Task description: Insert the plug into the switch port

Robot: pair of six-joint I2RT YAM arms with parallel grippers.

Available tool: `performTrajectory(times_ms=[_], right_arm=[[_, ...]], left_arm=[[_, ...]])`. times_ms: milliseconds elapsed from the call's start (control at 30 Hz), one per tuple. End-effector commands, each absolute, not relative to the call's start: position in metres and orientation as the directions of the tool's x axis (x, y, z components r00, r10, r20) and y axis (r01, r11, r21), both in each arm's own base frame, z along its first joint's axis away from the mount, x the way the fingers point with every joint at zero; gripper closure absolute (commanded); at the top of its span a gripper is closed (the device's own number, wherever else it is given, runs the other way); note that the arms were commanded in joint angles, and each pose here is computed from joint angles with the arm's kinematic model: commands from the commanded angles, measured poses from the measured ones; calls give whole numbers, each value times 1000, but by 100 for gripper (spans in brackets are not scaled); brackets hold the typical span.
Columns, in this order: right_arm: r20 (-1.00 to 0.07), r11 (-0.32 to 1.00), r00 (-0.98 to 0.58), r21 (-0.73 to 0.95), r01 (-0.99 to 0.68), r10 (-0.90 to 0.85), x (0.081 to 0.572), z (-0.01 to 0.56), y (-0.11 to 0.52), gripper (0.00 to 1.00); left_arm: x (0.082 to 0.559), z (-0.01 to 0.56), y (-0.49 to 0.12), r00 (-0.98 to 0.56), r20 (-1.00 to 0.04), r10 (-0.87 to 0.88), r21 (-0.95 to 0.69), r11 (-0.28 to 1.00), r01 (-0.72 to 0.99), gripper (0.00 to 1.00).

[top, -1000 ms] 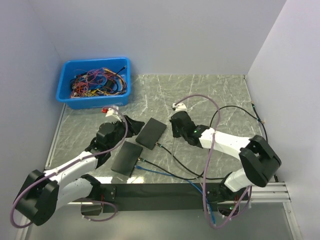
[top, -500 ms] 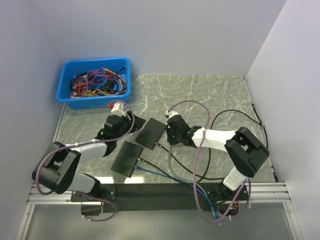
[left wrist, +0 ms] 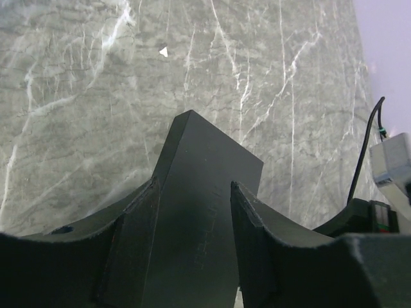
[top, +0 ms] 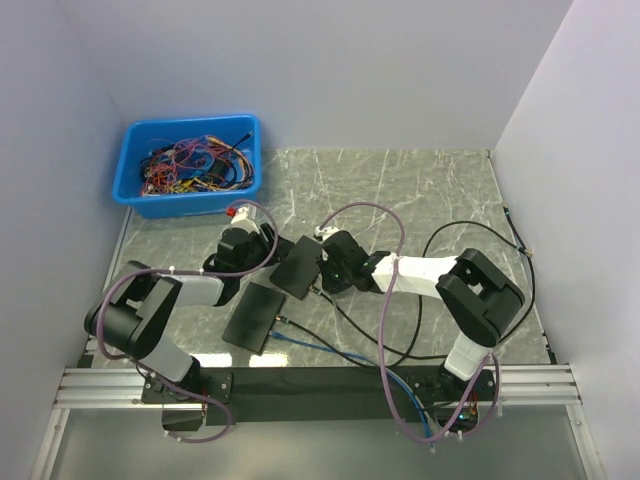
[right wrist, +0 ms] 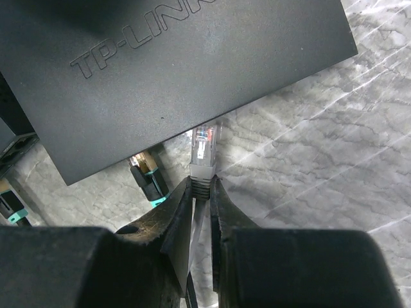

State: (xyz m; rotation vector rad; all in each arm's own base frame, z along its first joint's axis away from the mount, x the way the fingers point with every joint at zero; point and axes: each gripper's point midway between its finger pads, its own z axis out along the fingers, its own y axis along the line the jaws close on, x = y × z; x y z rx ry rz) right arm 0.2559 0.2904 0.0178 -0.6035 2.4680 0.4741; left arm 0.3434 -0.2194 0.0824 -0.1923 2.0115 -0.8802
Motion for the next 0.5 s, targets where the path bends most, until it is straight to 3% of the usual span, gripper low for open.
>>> performTrajectory(times_ms=[0,467], right_arm=[[-567,827,-748,193,-528,-345,253,16,295,100],[-560,788,-738,226,-572,-376,252,18,309,100]], left_arm=[[356,100,-230,-540,-715,-445,-648,711,273,47],[359,81,-253,-582,-737,-344,-624,678,390,50]])
